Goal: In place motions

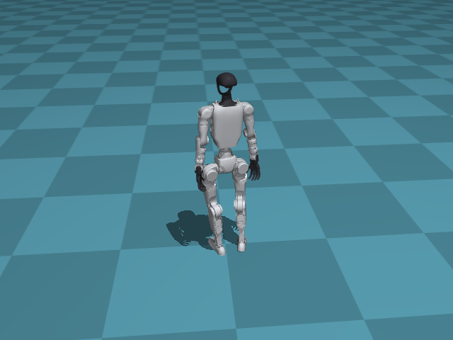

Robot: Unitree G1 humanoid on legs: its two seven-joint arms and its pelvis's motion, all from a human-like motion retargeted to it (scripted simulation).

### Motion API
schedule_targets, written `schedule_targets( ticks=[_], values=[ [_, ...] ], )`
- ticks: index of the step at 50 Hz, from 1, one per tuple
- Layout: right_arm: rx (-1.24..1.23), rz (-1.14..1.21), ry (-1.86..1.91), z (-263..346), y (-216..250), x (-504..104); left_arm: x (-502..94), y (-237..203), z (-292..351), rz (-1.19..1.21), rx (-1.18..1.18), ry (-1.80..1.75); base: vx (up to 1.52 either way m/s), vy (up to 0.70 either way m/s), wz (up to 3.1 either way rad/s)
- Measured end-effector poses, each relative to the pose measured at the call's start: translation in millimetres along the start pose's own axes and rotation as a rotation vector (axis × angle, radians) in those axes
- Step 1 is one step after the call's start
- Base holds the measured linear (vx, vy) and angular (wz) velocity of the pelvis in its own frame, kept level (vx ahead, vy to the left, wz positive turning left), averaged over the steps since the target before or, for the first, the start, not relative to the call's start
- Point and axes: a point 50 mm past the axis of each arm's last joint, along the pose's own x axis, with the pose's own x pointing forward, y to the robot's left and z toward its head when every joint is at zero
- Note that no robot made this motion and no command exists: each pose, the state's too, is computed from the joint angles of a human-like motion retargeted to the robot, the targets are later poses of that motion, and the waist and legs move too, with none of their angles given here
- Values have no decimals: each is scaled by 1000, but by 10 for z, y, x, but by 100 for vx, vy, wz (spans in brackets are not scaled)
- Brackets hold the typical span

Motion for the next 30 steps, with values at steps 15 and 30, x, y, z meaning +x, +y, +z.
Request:
schedule_targets(
  ticks=[15, 30],
  values=[
    [-1, 2, 0, 0, 4, 0, -1, 9, -8, 2, 1, 3, 0, 0, 0],
    [-1, 3, 0, -3, 8, 1, -1, 10, -5, 3, -1, 2, 0, 0, 0]
  ],
)
